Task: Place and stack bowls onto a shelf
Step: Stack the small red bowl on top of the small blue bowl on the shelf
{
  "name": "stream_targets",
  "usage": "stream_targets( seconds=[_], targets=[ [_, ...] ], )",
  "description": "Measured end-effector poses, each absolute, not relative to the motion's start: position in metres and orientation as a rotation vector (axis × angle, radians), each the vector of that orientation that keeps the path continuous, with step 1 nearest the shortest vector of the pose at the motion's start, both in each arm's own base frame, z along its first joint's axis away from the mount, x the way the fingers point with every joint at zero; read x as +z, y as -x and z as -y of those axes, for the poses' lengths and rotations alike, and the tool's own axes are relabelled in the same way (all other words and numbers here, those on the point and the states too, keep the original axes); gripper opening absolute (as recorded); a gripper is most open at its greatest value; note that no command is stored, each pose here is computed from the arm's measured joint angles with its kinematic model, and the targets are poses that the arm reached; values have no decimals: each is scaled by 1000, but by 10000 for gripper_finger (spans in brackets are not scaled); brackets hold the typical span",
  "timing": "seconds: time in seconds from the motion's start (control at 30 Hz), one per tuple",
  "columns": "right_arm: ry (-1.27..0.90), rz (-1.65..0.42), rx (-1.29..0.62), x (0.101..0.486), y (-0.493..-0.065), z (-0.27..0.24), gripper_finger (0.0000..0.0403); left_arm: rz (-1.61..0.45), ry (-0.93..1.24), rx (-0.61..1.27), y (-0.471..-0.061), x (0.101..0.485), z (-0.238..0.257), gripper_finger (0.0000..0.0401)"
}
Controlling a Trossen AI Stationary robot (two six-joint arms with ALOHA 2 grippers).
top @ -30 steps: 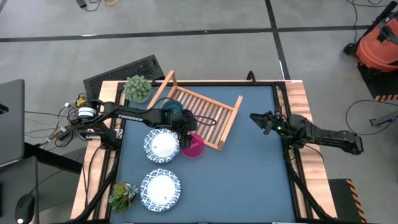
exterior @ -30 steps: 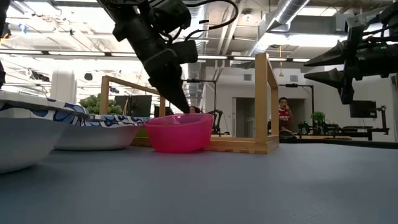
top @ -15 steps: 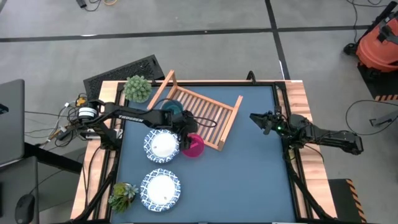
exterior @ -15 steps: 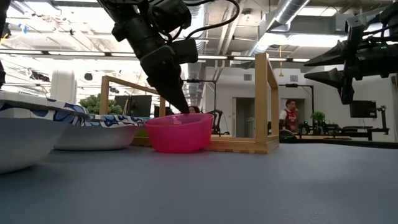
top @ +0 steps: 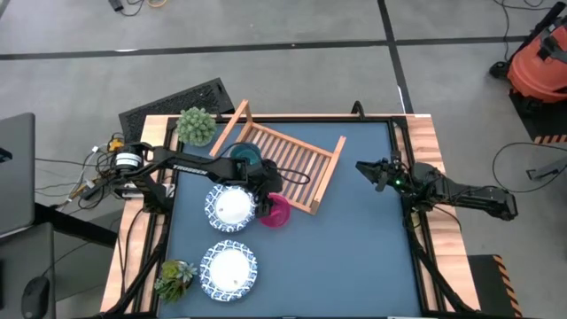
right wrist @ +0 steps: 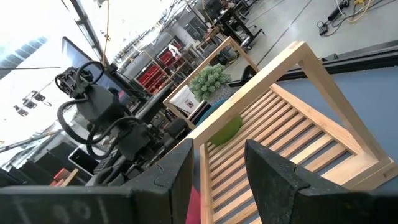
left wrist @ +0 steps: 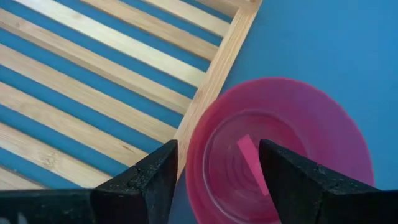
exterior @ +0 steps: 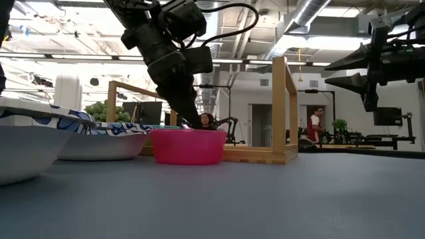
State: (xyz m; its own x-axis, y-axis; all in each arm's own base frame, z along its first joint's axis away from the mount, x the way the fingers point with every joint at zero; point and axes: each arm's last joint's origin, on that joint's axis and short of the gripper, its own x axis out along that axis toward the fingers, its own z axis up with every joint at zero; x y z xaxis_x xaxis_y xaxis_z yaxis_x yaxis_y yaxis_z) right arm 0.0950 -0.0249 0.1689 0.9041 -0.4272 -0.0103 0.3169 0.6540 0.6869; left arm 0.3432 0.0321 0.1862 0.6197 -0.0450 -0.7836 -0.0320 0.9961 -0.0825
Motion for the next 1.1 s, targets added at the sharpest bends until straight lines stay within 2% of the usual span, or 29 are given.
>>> stream_targets(
  seconds=[0.37, 1.1],
  targets=[
    [-747, 157, -424, 169, -95, 25, 171, -919, 107, -35, -342, 185, -31, 144],
    [-749, 158, -424, 169, -95, 25, 171, -904, 95, -25, -343, 186, -32, 144]
  ],
)
